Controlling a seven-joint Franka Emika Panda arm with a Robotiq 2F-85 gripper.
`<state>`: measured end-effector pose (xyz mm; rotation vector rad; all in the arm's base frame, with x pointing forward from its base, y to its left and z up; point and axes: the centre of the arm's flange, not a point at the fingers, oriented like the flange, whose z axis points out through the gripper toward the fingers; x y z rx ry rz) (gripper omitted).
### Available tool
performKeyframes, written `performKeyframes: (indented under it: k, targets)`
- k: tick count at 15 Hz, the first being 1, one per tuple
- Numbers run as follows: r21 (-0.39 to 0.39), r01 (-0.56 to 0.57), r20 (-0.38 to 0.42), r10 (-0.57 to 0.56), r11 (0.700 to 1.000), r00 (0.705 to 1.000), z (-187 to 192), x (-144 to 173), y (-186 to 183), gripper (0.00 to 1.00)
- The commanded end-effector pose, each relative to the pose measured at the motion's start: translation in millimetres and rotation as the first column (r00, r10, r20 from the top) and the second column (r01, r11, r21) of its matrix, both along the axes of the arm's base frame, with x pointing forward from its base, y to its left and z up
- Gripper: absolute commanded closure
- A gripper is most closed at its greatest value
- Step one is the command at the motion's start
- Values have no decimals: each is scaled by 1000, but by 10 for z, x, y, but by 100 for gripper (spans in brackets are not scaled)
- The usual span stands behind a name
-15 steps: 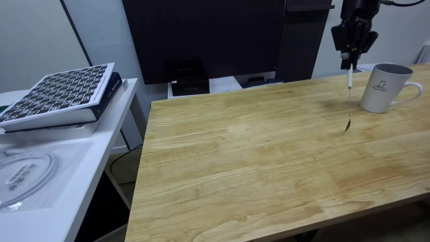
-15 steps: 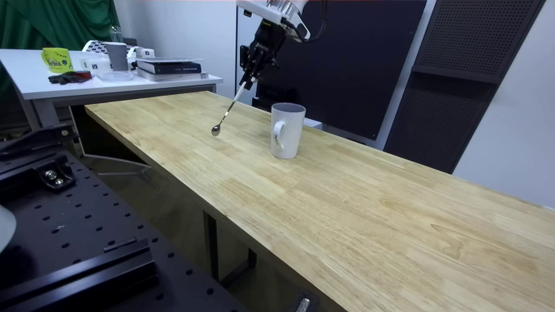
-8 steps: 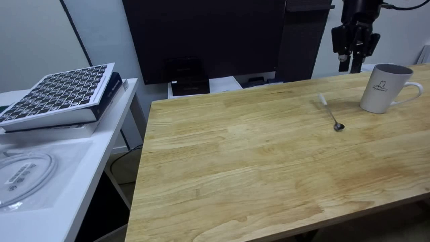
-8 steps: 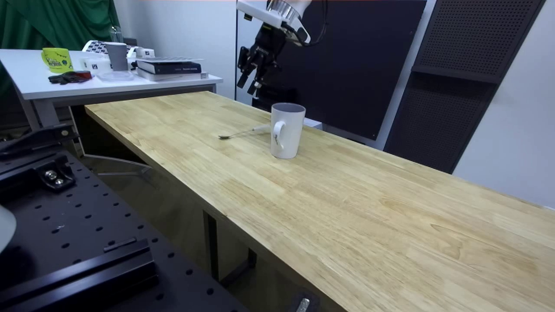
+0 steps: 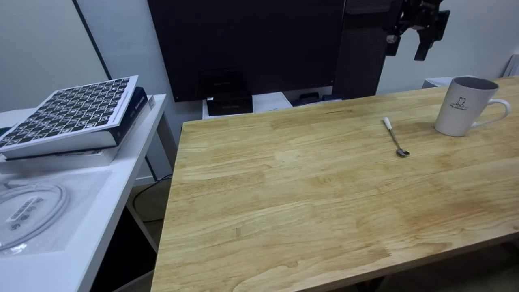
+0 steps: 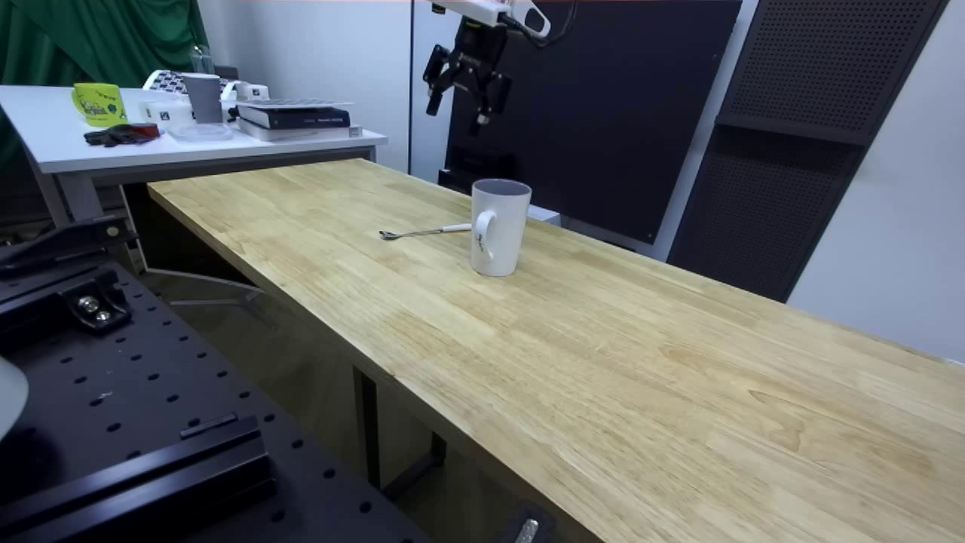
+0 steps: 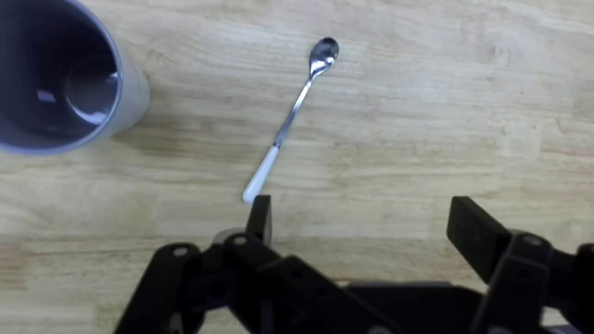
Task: Pick up the spoon from the cup and put it on the table
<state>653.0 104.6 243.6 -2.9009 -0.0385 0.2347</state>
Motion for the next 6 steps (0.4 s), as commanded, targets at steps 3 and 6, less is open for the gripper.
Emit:
performKeyframes:
  k: [3, 6]
  targets:
    - [-18, -8, 104, 10, 1000, 995, 292, 32, 15, 0]
    - [-33, -19, 129, 23, 999, 991, 434, -14, 11, 0]
